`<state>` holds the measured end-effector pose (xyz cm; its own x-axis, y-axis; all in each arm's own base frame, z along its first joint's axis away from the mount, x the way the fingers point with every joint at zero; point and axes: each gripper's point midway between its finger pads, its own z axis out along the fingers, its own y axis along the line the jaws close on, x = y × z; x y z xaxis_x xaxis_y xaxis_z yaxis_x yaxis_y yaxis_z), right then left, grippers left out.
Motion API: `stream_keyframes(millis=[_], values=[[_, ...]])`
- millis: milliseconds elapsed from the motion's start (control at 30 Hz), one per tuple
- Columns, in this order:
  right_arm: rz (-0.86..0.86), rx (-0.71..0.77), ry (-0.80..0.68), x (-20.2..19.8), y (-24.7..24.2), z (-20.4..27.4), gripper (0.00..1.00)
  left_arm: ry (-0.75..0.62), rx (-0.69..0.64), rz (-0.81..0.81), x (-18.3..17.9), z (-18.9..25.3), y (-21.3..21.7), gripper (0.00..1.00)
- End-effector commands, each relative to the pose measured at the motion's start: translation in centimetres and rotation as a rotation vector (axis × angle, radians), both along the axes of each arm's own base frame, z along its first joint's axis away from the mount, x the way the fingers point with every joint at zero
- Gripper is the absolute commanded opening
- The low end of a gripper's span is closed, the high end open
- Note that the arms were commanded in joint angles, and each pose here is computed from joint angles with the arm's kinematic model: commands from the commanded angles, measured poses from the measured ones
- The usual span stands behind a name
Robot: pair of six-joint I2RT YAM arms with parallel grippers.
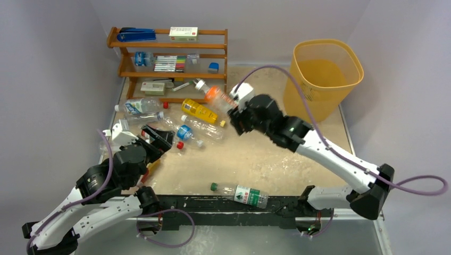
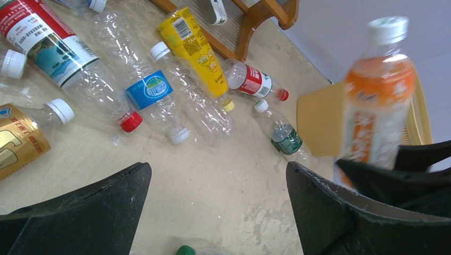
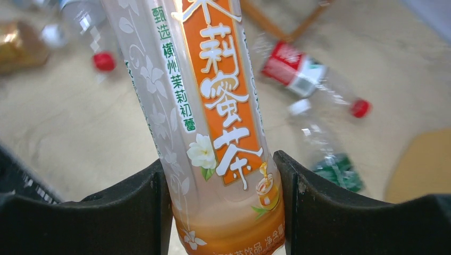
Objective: Put the plastic bottles in the bin
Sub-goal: Place the plastic bottle in the trash bin.
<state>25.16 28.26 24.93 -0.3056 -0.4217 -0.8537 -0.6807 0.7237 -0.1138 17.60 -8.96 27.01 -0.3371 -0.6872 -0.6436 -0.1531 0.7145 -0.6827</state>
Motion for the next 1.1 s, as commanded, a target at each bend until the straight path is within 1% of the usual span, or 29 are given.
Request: stream_keyframes(millis=[0, 167, 333, 467, 567, 733, 833, 1067], values=[[-0.165, 0.15, -0.116, 3.7, -4.9, 8.3, 0.51, -0.038, 0.001, 0.011, 0.5, 1.5, 0.0, 0.99], [-0.319, 0.176, -0.187, 7.9, -9.1, 12.8, 0.51, -0.025, 0.012, 0.006, 0.5, 0.8, -0.2, 0.99], [-0.501, 0.154, -0.202, 12.3, -14.3, 14.7, 0.52, -0.02, 0.02, 0.001, 0.6, 0.6, -0.4, 0.99], [-0.596, 0.183, -0.201, 15.0, -18.2, 15.9, 0.51, -0.014, 0.025, -0.009, 0.6, 0.3, -0.7, 0.99], [-0.65, 0.212, -0.185, 17.0, -21.4, 16.3, 0.51, -0.008, 0.027, -0.017, 0.7, 0.0, -1.0, 0.99], [-0.702, 0.271, -0.174, 19.2, -25.9, 16.9, 0.52, -0.002, 0.023, -0.029, 0.7, -0.4, -1.4, 0.99], [-0.711, 0.308, -0.151, 20.2, -27.2, 16.6, 0.52, -0.003, 0.016, -0.035, 0.8, -0.5, -1.8, 0.99], [-0.775, 0.315, -0.082, 21.4, -30.5, 13.8, 0.56, 0.011, 0.032, -0.064, 1.1, -0.7, -2.9, 0.99]])
